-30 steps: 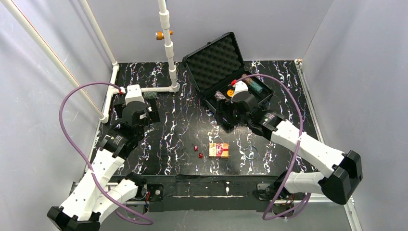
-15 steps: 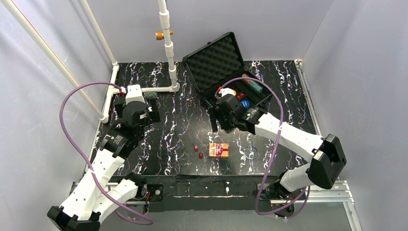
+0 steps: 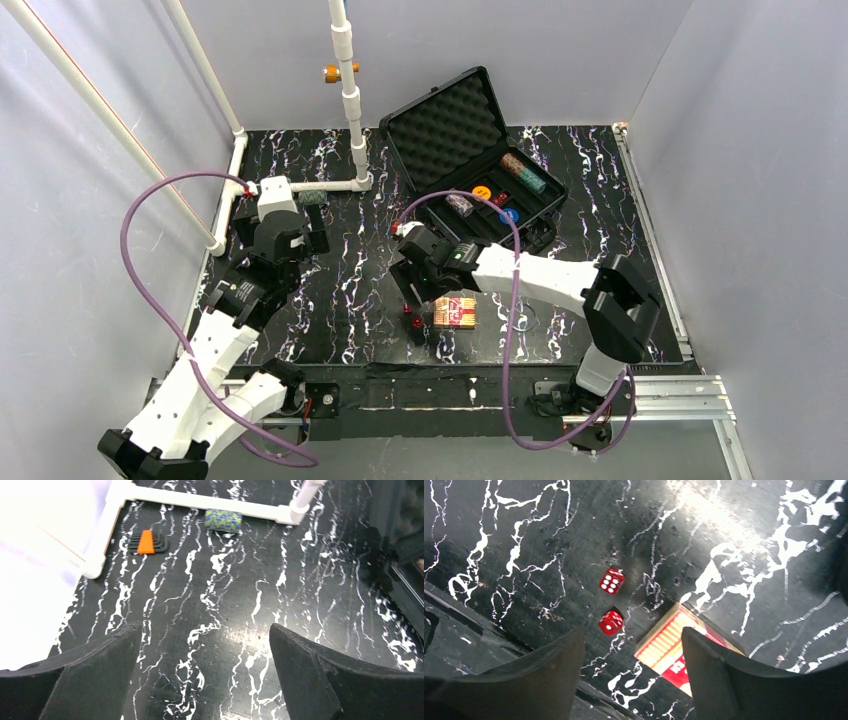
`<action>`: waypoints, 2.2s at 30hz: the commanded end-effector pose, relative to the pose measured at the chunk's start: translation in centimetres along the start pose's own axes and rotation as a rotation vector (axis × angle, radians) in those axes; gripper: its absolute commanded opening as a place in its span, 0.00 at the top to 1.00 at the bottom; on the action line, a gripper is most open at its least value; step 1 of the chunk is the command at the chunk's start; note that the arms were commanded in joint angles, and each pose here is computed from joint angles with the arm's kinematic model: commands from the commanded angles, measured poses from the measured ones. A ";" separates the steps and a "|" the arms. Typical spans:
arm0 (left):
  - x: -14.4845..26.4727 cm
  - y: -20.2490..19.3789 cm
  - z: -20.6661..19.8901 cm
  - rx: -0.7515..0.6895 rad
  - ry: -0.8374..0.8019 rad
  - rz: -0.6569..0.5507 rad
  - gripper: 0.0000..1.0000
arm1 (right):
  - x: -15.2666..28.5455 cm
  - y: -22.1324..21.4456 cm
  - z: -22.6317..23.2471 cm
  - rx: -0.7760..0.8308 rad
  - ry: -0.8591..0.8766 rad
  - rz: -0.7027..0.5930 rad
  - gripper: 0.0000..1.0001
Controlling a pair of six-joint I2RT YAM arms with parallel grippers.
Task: Pack up texas hold em set
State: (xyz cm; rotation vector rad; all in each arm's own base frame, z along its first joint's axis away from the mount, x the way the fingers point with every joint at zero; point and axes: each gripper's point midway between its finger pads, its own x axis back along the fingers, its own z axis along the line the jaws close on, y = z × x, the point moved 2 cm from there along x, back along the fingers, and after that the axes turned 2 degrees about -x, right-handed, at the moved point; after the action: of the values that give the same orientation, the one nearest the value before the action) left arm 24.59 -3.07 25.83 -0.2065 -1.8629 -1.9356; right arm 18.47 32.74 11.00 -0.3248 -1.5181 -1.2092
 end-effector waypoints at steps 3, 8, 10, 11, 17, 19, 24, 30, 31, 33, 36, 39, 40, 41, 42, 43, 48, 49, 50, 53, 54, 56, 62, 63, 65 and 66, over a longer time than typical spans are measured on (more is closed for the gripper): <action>2.0 1.3 4.4 0.088 0.199 -0.102 0.02 | -1.9 1.7 3.7 -0.106 0.025 -0.058 0.26; 2.2 1.4 4.5 0.095 0.189 -0.112 0.02 | -3.0 1.7 4.0 -0.226 -0.069 -0.097 0.28; 2.2 1.4 4.4 0.094 0.181 -0.111 0.02 | -3.3 1.9 4.3 -0.257 -0.085 -0.105 0.29; 2.2 1.4 4.3 0.094 0.176 -0.110 0.02 | -3.5 2.0 4.4 -0.265 -0.089 -0.109 0.33; 2.3 1.5 4.3 0.097 0.166 -0.115 0.02 | -4.4 1.8 4.1 -0.309 -0.152 -0.107 0.43; 2.3 1.5 4.2 0.097 0.162 -0.115 0.02 | -4.7 1.6 3.9 -0.314 -0.172 -0.098 0.44; 2.4 1.5 4.2 0.099 0.155 -0.117 0.02 | -5.2 1.3 3.8 -0.320 -0.188 -0.091 0.45; 2.4 1.5 4.2 0.099 0.150 -0.118 0.02 | -6.0 0.6 4.0 -0.318 -0.184 -0.062 0.51; 2.5 1.5 4.2 0.099 0.150 -0.118 0.02 | -6.2 0.5 4.0 -0.318 -0.184 -0.058 0.52; 2.5 1.5 4.2 0.100 0.149 -0.119 0.02 | -6.3 0.3 4.1 -0.319 -0.182 -0.052 0.57; 2.5 1.5 4.2 0.100 0.147 -0.120 0.02 | -6.5 0.2 4.1 -0.315 -0.183 -0.049 0.62; 2.5 1.5 4.1 0.100 0.145 -0.120 0.02 | -6.5 0.2 4.1 -0.314 -0.184 -0.049 0.63; 2.5 1.5 4.1 0.101 0.145 -0.120 0.02 | -6.6 0.2 4.1 -0.313 -0.184 -0.046 0.64; 2.5 1.5 4.1 0.100 0.146 -0.120 0.02 | -6.6 0.2 4.1 -0.311 -0.186 -0.043 0.64; 2.5 1.5 4.1 0.101 0.144 -0.120 0.02 | -6.6 0.1 4.1 -0.311 -0.187 -0.041 0.64; 2.5 1.5 4.1 0.101 0.144 -0.120 0.02 | -6.7 0.1 4.1 -0.310 -0.187 -0.039 0.64; 2.5 1.6 4.1 0.101 0.142 -0.121 0.02 | -6.9 -0.1 4.3 -0.302 -0.186 -0.026 0.64; 2.5 1.6 4.1 0.101 0.142 -0.121 0.02 | -7.0 -0.1 4.3 -0.302 -0.185 -0.023 0.64; 2.5 1.6 4.1 0.100 0.142 -0.122 0.02 | -7.1 -0.2 4.3 -0.300 -0.186 -0.020 0.64; 2.5 1.6 4.1 0.102 0.141 -0.122 0.02 | -7.1 -0.2 4.4 -0.293 -0.184 -0.018 0.64; 2.5 1.6 4.1 0.100 0.141 -0.122 0.02 | -7.1 -0.2 4.5 -0.291 -0.184 -0.019 0.64; 2.5 1.6 4.1 0.100 0.141 -0.122 0.02 | -7.1 -0.2 4.6 -0.287 -0.179 -0.020 0.69; 2.5 1.5 4.1 0.098 0.139 -0.121 0.02 | -7.3 -0.3 4.8 -0.270 -0.175 -0.007 0.90; 2.5 1.6 4.1 0.099 0.138 -0.122 0.02 | -7.3 -0.3 4.8 -0.266 -0.173 -0.006 0.94; 2.5 1.6 4.1 0.098 0.139 -0.123 0.02 | -7.2 -0.3 4.9 -0.257 -0.170 -0.005 0.99; 2.5 1.6 4.1 0.097 0.139 -0.123 0.02 | -7.1 -0.2 4.9 -0.254 -0.170 -0.008 0.99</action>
State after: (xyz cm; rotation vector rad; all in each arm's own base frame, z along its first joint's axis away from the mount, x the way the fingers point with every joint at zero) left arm 22.41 -0.02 28.54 0.0468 -1.9185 -1.8823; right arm 17.87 38.48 4.60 -0.6380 -1.5069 -1.4159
